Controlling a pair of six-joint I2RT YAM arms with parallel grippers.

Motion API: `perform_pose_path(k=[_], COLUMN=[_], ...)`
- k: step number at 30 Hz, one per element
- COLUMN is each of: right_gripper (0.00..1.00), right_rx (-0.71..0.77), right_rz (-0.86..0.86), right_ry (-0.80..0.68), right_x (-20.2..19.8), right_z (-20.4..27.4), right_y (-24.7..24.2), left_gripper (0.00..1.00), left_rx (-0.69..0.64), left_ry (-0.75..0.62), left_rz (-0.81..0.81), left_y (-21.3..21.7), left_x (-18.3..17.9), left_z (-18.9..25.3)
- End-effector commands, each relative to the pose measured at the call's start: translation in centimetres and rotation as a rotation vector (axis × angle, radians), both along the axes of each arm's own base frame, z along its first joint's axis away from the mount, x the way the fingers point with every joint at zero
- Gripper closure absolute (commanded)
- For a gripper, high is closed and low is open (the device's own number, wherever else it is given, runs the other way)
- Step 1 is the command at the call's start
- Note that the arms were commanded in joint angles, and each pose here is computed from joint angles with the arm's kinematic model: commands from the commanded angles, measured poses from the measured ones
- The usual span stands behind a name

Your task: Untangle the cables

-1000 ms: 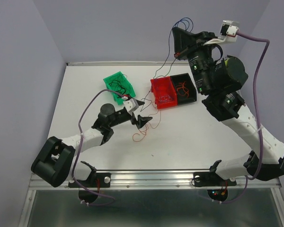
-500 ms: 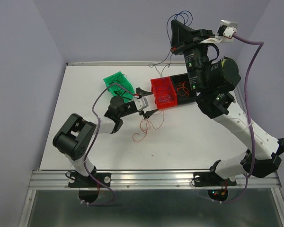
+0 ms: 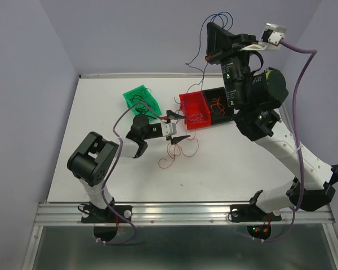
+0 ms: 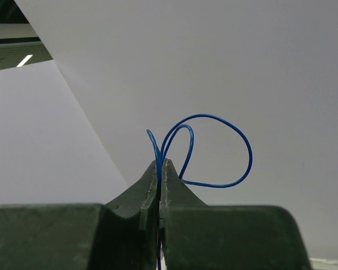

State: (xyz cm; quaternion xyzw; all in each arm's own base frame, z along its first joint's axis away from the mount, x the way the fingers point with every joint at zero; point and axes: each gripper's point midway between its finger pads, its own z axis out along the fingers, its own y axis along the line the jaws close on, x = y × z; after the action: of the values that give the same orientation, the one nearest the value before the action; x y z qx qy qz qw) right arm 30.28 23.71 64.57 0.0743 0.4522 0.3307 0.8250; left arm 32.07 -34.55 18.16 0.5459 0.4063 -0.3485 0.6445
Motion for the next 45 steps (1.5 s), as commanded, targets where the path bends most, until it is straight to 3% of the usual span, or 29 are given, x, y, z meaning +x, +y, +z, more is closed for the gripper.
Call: perform_pose_path(k=[1, 3, 6, 10, 14, 25, 35, 45], right_gripper=[0.99, 0.99, 0.99, 0.99, 0.99, 0.99, 0.99, 0.99], right_rx=[0.002, -0.045, -0.107, -0.154, -0.167, -0.193, -0.204, -0.177], right_rz=[-0.085, -0.123, -0.160, -0.193, -0.186, -0.183, -0.192, -0.160], right_ry=[-0.007, -0.010, -0.010, 0.020, 0.048, 0.157, 0.244, 0.315], right_x=[0.0, 0.6, 2.0, 4.1, 6.0, 11.6, 16.9, 19.3], right_z=[0.1, -0.2, -0.9, -2.8, -4.8, -11.4, -16.6, -21.6], right_y=[-1.5, -1.5, -0.8, 0.0, 0.0, -0.2, -1.7, -3.6], left_gripper=[0.12, 0.13, 0.24, 0.25, 0.23, 0.22, 0.22, 0.22], left_rx=[-0.028, 0.050, 0.136, 0.149, 0.111, 0.082, 0.101, 0.099], left_ry=[-0.167, -0.100, -0.058, -0.057, -0.129, -0.032, -0.006, -0.009], left_rz=[0.014, 0.013, -0.022, -0.027, 0.041, 0.427, 0.444, 0.441], left_y=[1.9, 2.3, 3.1, 4.7, 6.6, 11.0, 11.1, 11.2], left_x=[-2.5, -2.9, -4.5, -7.0, -8.5, -4.5, -3.8, -4.0], left_z=[3.9, 2.0, -0.1, -0.8, 1.8, 4.4, 3.5, 3.5])
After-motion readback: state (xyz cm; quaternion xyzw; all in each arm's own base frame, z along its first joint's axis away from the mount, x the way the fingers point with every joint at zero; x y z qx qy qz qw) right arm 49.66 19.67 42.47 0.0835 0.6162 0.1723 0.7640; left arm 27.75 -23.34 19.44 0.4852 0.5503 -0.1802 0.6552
